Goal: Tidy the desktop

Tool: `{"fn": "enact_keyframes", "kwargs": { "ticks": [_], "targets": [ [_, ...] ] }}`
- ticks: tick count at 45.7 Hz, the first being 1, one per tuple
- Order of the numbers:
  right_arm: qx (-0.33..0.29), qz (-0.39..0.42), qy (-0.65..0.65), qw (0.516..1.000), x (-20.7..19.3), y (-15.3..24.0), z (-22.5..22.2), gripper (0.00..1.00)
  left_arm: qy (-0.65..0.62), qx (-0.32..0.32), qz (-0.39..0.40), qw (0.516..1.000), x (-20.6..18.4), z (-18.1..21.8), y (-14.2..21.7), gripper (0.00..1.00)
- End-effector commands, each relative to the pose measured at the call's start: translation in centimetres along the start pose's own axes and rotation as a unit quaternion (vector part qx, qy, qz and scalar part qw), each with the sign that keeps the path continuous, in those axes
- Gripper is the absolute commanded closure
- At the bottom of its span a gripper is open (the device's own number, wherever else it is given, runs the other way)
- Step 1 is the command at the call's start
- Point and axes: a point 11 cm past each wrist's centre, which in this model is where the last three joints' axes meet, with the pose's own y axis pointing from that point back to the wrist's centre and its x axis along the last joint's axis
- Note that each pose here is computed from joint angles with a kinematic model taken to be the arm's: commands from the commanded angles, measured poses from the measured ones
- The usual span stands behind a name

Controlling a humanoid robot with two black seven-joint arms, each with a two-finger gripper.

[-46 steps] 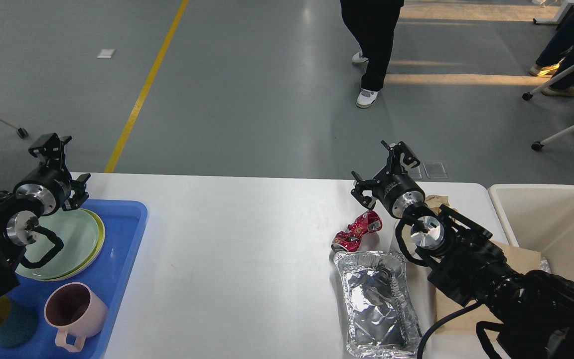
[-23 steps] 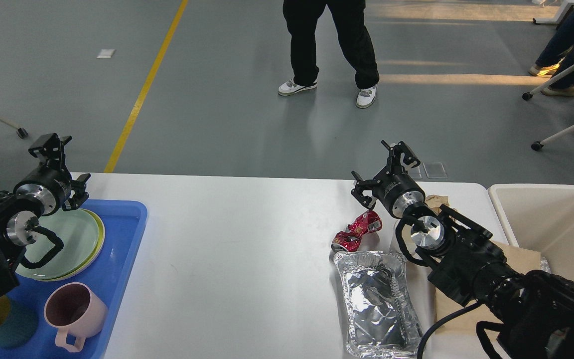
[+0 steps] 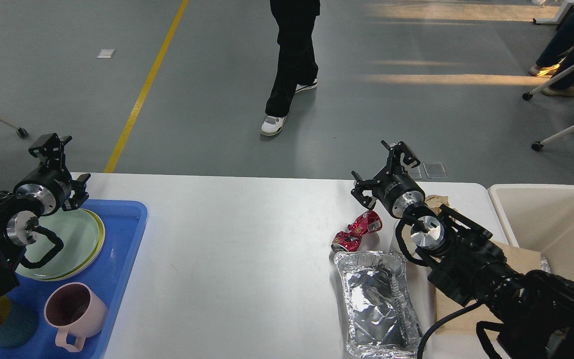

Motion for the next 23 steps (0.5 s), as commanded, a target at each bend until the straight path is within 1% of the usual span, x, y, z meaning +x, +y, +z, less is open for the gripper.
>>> {"fn": "enact_keyframes", "kwargs": {
  "ticks": [1,23],
  "targets": [
    [0.000,0.000,0.000,1.000,-0.01,0.00,-0.01,0.00,0.000,-0.001,0.000,1.000,-0.01,0.02,0.00,0.04],
    [0.000,0.001,0.000,1.000,0.05,0.03,0.04,0.00,0.000,0.000,0.000,1.000,-0.01,0.00,0.00,0.04]
  ]
}}
